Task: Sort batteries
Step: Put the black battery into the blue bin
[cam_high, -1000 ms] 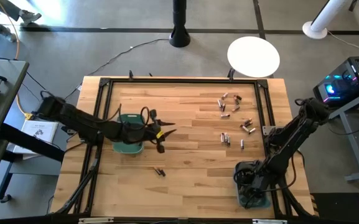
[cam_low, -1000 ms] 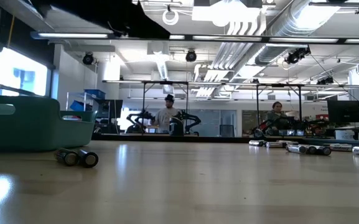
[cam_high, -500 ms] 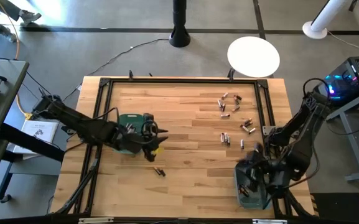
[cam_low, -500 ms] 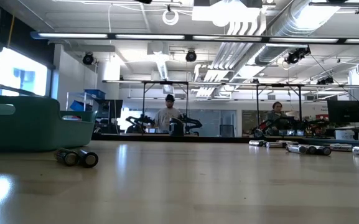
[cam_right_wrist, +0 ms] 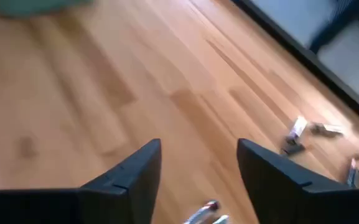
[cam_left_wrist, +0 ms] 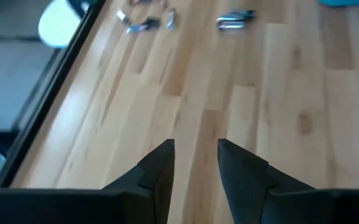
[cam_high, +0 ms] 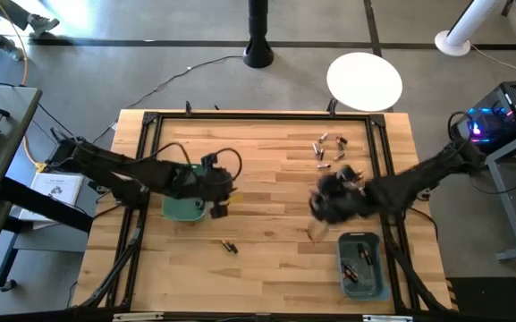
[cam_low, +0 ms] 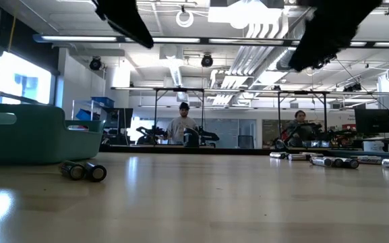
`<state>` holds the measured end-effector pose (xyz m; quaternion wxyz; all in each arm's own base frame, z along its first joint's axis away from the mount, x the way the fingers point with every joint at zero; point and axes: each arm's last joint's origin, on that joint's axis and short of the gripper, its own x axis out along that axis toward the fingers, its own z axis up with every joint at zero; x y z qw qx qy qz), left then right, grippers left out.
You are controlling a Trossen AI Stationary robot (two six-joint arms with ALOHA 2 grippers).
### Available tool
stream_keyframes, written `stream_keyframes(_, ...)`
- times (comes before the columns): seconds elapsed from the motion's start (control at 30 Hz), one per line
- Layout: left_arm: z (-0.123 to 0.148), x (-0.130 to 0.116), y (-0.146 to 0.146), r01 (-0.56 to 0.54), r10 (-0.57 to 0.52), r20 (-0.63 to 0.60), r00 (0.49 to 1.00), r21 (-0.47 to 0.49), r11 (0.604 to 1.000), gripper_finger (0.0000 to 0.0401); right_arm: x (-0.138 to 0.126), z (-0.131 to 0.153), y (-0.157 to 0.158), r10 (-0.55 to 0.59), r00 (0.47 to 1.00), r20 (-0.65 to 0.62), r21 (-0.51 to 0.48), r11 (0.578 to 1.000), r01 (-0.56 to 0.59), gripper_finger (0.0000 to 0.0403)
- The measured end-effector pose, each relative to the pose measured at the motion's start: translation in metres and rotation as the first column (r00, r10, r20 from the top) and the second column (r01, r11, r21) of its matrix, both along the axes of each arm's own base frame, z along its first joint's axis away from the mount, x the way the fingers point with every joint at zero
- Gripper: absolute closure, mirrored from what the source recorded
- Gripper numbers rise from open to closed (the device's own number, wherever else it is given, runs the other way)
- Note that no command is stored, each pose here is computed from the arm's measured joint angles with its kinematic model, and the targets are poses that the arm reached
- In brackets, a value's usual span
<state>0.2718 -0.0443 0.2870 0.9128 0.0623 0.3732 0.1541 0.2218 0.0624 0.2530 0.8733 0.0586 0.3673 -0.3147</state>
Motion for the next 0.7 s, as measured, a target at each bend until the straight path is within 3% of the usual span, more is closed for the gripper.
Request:
stream_keyframes(0.1,-0.014,0.0,0.013,-0.075,0.075,-0.011,0.997,-0.035,0.997,0.0276,0.009,-0.006,-0.044,-0.045,0.994,-0.096,0.091,0.994,0.054,0.016)
stream_keyframes(0.27,-0.041,-0.009,0.017,-0.101,0.094,-0.094,0.991,-0.073,0.992,0.0272,0.005,-0.024,-0.107,0.077,0.956,-0.284,0.182,0.983,-0.025,0.0147)
stream_keyframes(0.5,-0.065,-0.015,0.006,-0.083,0.072,-0.094,0.993,-0.114,0.99,0.0272,-0.003,-0.051,-0.176,0.008,0.935,-0.355,0.322,0.94,0.114,0.0148)
stream_keyframes(0.57,-0.07,-0.016,0.005,-0.076,0.067,-0.077,0.995,-0.119,0.99,0.0272,-0.002,-0.062,-0.192,-0.066,0.935,-0.349,0.362,0.911,0.199,0.0148)
stream_keyframes(0.7,-0.071,-0.014,0.004,-0.071,0.066,-0.039,0.997,-0.128,0.989,0.0272,-0.002,-0.086,-0.215,-0.204,0.912,-0.355,0.458,0.813,0.36,0.0148)
